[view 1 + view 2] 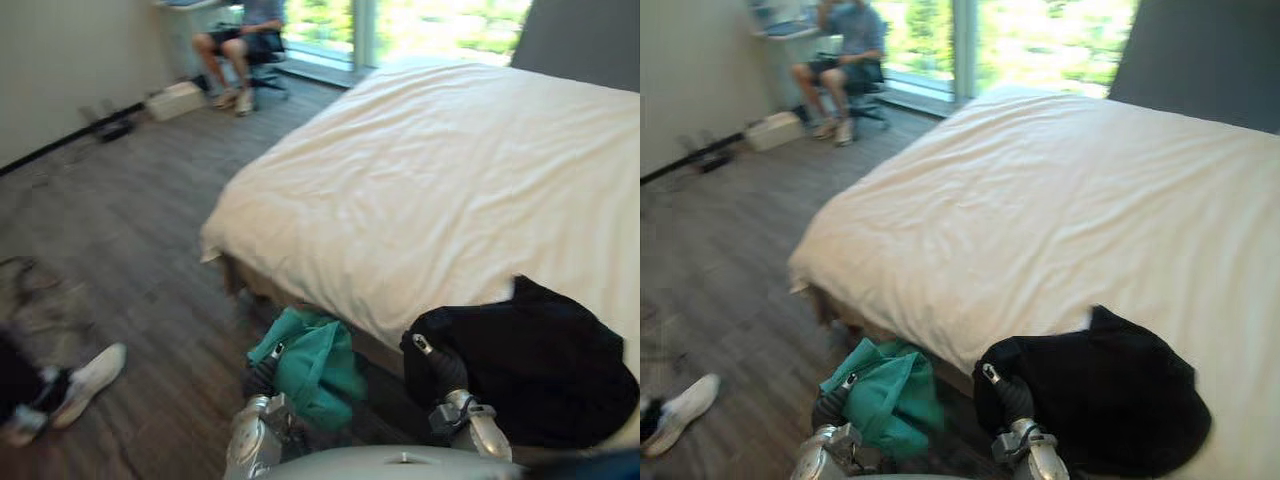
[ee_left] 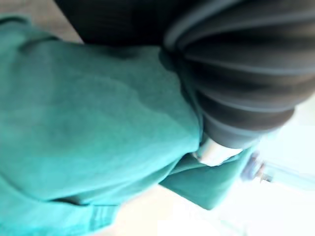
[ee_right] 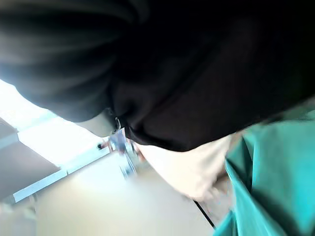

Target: Tidy the bed and pick cloth on bed and put in laundry

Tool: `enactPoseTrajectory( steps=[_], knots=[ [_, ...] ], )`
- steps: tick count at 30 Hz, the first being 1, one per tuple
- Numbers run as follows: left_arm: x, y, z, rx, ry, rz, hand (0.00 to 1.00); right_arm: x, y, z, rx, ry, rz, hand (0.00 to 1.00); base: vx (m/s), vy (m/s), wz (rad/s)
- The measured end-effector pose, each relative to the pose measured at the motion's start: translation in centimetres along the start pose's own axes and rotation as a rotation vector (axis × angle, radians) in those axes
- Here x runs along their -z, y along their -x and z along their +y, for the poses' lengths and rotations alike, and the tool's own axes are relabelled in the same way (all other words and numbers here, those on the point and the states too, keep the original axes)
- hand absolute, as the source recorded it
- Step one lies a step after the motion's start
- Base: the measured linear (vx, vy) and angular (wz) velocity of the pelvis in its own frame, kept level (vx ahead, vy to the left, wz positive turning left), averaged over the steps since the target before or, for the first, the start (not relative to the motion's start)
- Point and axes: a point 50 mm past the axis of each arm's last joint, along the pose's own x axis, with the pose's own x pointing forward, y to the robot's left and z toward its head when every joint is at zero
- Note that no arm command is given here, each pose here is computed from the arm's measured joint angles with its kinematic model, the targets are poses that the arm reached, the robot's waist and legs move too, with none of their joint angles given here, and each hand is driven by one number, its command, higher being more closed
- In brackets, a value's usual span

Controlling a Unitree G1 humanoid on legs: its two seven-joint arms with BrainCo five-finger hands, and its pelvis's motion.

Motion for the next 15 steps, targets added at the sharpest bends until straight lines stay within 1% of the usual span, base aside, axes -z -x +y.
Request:
enactPoseTrajectory(
  steps=[3, 5, 7, 8, 10, 12, 15],
  knots=[
    [-1.6, -0.3, 0.0, 0.030, -0.009, -0.059, 1.00, -0.8, -1.0, -0.2, -0.003, 0.002, -0.019, 1.00, 0.07, 0.104, 0.85],
    [-2.1, -0.5, -0.1, 0.046, -0.010, -0.077, 1.00, -1.0, -1.0, -0.6, 0.008, 0.008, -0.021, 1.00, 0.19, 0.118, 1.50],
    [-2.4, -1.0, -0.9, 0.075, 0.008, -0.092, 1.00, -1.0, -1.0, -1.4, 0.027, 0.024, -0.013, 1.00, 0.23, 0.056, 1.58],
    [-2.5, -1.5, -1.3, 0.072, 0.031, -0.098, 1.00, -1.0, -1.3, -1.7, 0.023, 0.036, -0.002, 1.00, 0.19, 0.030, 0.71],
    [-2.2, -2.0, -1.7, 0.081, 0.028, -0.084, 1.00, -1.3, -1.9, -1.4, 0.021, 0.042, -0.014, 1.00, 0.20, 0.049, 0.79],
    [-1.7, -2.1, -2.6, 0.105, 0.034, -0.063, 1.00, -0.4, -1.6, -2.1, 0.093, 0.099, 0.040, 1.00, 0.16, 0.051, 0.75],
    [-1.2, -1.6, -2.4, 0.105, 0.026, -0.043, 1.00, 0.4, -1.2, -2.6, 0.161, 0.102, 0.081, 1.00, 0.12, 0.038, 0.81]
  ],
)
